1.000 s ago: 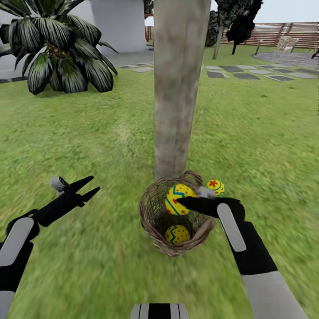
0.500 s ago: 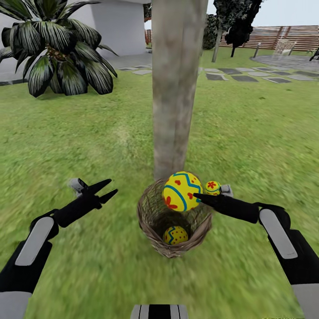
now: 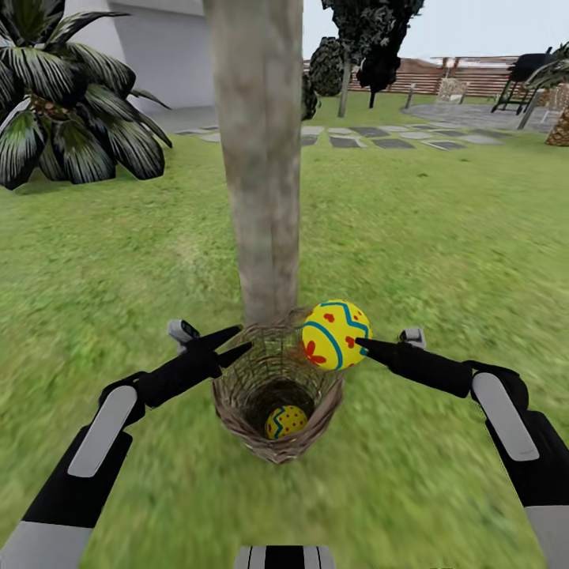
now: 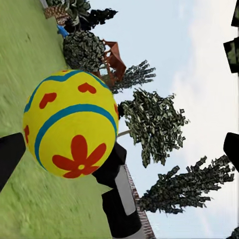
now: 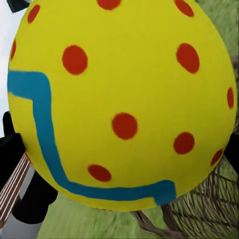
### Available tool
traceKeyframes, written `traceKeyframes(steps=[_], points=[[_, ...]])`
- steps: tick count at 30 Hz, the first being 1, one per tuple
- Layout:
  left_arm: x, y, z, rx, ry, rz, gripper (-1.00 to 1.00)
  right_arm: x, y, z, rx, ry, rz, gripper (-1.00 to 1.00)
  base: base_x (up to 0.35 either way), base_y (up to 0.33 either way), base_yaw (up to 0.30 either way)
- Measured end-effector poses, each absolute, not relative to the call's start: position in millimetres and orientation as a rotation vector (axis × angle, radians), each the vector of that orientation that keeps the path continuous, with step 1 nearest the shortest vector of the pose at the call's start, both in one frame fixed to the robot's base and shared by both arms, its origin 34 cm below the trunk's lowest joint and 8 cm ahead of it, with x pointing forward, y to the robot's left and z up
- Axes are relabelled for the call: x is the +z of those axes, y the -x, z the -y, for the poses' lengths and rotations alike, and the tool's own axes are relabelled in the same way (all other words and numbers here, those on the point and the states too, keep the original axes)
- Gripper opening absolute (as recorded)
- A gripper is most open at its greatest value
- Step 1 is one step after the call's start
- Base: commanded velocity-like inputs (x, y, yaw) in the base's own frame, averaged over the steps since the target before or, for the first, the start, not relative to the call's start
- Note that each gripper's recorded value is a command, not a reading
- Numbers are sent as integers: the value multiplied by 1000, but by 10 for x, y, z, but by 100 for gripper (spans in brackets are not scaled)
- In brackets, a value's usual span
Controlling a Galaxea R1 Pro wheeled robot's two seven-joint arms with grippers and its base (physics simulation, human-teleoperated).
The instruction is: Take the three Easter eggs out of the wicker basket on the lawn in the garden, then place them on the lawn next to a single tree (choose any tree) so that all three eggs are next to the same tree and none are left in the basket.
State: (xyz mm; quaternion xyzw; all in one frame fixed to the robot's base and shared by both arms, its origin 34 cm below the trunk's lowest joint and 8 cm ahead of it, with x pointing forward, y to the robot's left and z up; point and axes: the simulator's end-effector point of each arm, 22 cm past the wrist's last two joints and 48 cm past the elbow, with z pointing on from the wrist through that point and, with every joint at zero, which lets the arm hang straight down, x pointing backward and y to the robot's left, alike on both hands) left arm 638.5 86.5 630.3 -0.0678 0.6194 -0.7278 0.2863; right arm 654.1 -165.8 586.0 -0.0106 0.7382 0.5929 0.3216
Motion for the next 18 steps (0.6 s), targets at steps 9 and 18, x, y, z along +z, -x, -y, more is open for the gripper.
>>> traceKeyframes(steps=[9,18], points=[[6537,-6259,-741,-1956,114,-1644,100,6005,-6548,1753,1539,9,-1920,-100,0,0,-267],[6817,-6159,-644,-1970,67,-1602,100,6244,-6659,2145,1482,-78,-1852,-100,0,0,-266]])
